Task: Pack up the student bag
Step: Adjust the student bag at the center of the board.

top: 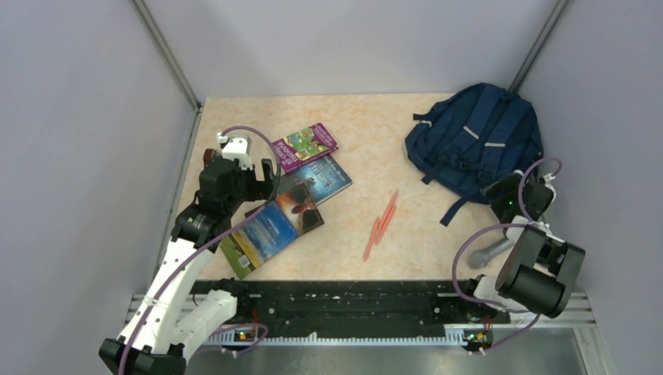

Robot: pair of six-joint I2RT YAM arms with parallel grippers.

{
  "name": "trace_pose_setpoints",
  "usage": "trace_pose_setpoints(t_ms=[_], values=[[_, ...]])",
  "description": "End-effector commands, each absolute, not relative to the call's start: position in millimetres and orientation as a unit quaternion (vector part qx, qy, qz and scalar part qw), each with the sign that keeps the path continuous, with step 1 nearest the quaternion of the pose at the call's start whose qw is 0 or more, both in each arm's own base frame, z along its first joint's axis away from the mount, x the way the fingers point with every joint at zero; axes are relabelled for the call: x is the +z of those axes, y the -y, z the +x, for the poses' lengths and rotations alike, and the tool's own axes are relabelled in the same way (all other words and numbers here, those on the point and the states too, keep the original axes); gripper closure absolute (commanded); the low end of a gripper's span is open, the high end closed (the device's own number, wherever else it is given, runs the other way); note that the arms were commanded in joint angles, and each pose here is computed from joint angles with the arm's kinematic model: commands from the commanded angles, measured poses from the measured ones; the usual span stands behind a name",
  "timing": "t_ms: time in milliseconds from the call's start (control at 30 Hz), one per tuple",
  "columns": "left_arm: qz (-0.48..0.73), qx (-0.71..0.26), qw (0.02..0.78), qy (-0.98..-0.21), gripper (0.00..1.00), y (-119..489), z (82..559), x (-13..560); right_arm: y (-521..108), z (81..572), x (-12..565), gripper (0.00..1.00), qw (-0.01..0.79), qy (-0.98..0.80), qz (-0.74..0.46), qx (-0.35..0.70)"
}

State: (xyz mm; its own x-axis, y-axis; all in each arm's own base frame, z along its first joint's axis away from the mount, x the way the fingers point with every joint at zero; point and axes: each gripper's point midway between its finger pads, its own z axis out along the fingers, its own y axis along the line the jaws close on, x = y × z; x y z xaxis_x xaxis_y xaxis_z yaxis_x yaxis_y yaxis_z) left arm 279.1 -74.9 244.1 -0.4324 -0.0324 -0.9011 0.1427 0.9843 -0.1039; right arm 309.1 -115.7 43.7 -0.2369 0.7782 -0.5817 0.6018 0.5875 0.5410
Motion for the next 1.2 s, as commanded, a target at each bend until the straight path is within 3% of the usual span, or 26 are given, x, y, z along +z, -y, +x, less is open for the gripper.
trace_pose_setpoints(t_ms=[0, 233, 367, 700, 1167], values=[[0.031, -0.087, 0.549, -0.831, 0.02, 75, 283, 252, 123, 331, 54, 0.05, 0.452, -0.772, 0.431, 0.118], [0.034, -0.089, 0.545, -0.833, 0.02, 77, 283, 250, 121, 340, 46, 0.11, 0.444, -0.776, 0.43, 0.125], [0.032, -0.086, 0.545, -0.833, 0.02, 76, 283, 249, 116, 345, 44, 0.24, 0.445, -0.778, 0.421, 0.138], [0.032, -0.083, 0.545, -0.834, 0.02, 75, 283, 249, 104, 351, 57, 1.0, 0.466, -0.783, 0.387, 0.144], [0.031, -0.079, 0.545, -0.834, 0.02, 74, 284, 249, 49, 361, 91, 1.0, 0.502, -0.804, 0.279, 0.152]])
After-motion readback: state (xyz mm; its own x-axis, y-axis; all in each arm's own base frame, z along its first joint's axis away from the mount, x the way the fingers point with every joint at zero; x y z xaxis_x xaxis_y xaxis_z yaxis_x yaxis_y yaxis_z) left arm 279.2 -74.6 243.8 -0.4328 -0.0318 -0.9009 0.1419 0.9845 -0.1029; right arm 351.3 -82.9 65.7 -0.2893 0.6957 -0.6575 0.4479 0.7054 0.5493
